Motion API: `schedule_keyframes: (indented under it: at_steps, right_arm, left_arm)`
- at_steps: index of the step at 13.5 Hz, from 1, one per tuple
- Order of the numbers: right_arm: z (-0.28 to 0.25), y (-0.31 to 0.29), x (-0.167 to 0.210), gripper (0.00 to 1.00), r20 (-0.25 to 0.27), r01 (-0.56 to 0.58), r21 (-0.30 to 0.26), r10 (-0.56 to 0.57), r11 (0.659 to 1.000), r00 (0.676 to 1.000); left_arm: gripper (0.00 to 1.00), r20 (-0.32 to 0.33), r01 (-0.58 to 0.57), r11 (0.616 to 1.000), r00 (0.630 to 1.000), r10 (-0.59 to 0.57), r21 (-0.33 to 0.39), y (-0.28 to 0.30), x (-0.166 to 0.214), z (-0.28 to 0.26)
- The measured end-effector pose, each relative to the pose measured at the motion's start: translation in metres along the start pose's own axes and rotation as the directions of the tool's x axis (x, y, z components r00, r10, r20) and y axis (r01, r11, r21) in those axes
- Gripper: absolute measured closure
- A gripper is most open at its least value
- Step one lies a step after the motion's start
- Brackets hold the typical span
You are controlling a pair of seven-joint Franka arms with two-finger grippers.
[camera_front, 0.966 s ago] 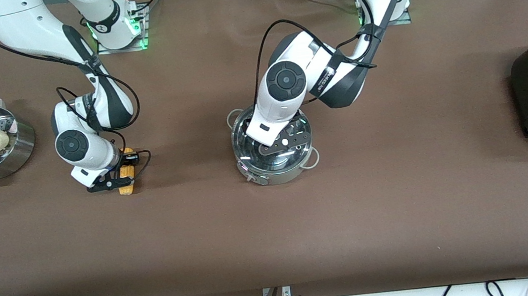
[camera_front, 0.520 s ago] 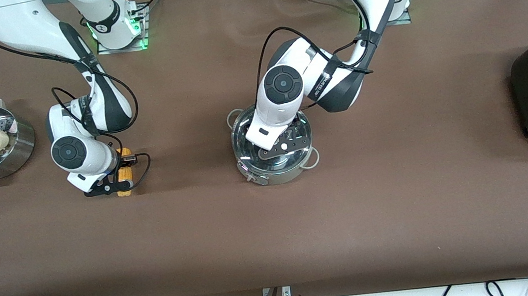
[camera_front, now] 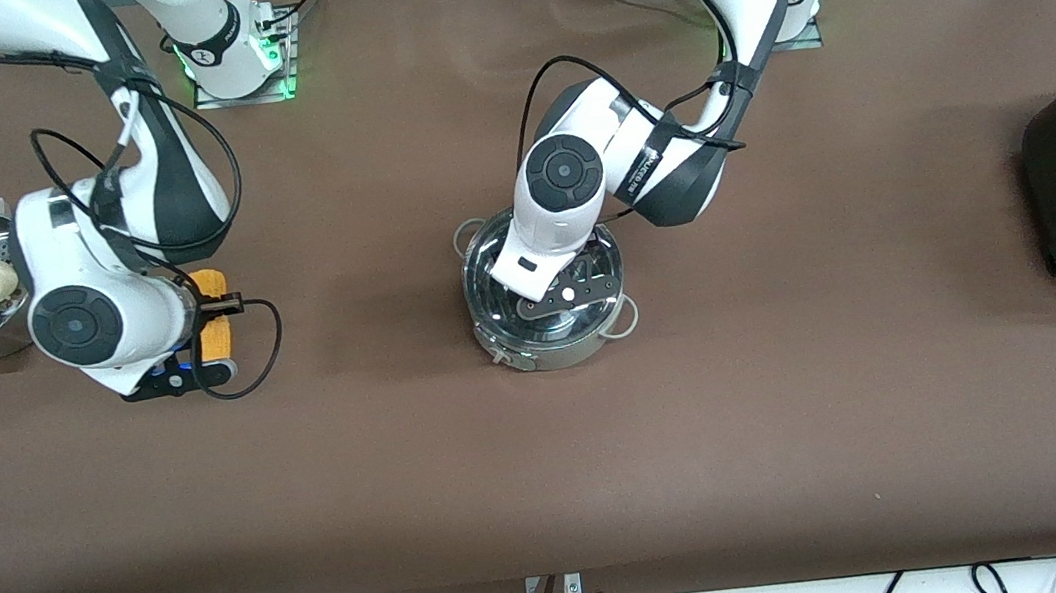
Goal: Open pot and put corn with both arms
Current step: 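Lift the corn with the right gripper while the left gripper lifts the lid, then lower the corn into the pot while the left gripper sets the lid down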
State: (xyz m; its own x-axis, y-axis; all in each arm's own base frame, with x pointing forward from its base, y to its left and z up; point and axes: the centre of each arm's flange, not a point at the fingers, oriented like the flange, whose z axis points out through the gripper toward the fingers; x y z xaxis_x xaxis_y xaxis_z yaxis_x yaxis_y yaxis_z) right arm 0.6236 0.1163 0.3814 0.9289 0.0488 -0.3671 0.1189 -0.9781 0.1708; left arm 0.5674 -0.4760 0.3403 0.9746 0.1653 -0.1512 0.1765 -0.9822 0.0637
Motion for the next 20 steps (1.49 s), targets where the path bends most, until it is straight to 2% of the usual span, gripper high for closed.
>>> schedule_keyframes:
  at_steps: [4,6,8,11,14,17,20]
  right_arm:
    - [-0.060,0.002,-0.031,0.68,0.068,0.033,0.028,-0.035,0.999,0.997]
    - [-0.081,0.010,-0.045,0.68,0.089,0.060,0.034,-0.063,0.998,0.994]
    - [-0.094,0.019,-0.055,0.68,0.095,0.080,0.045,-0.084,0.996,0.992]
    - [-0.118,0.015,-0.066,0.68,0.056,0.107,0.087,-0.112,0.990,0.992]
    - [-0.137,-0.024,-0.072,0.68,0.014,0.083,0.196,-0.088,0.977,0.996]
    - [-0.141,-0.100,-0.060,0.68,-0.067,0.055,0.273,-0.038,0.961,0.997]
    - [-0.122,-0.205,-0.048,0.68,-0.137,-0.003,0.287,0.045,0.958,0.990]
  left_arm:
    - [0.49,0.001,-0.001,1.000,1.000,0.001,0.001,0.000,0.000,0.000]
    - [0.49,0.009,-0.001,1.000,1.000,0.001,0.009,-0.002,-0.001,-0.007]
    - [0.49,0.014,0.002,1.000,1.000,-0.003,0.018,-0.008,-0.004,-0.036]
    - [0.49,0.013,0.021,0.999,1.000,-0.021,0.027,-0.047,-0.001,-0.113]
    - [0.49,0.029,-0.044,0.998,0.999,0.043,0.037,-0.125,0.028,-0.174]
    - [0.49,0.078,-0.076,0.996,0.994,0.072,0.052,-0.219,0.060,-0.195]
    - [0.49,0.070,-0.135,0.988,0.989,0.131,0.071,-0.312,0.057,-0.192]
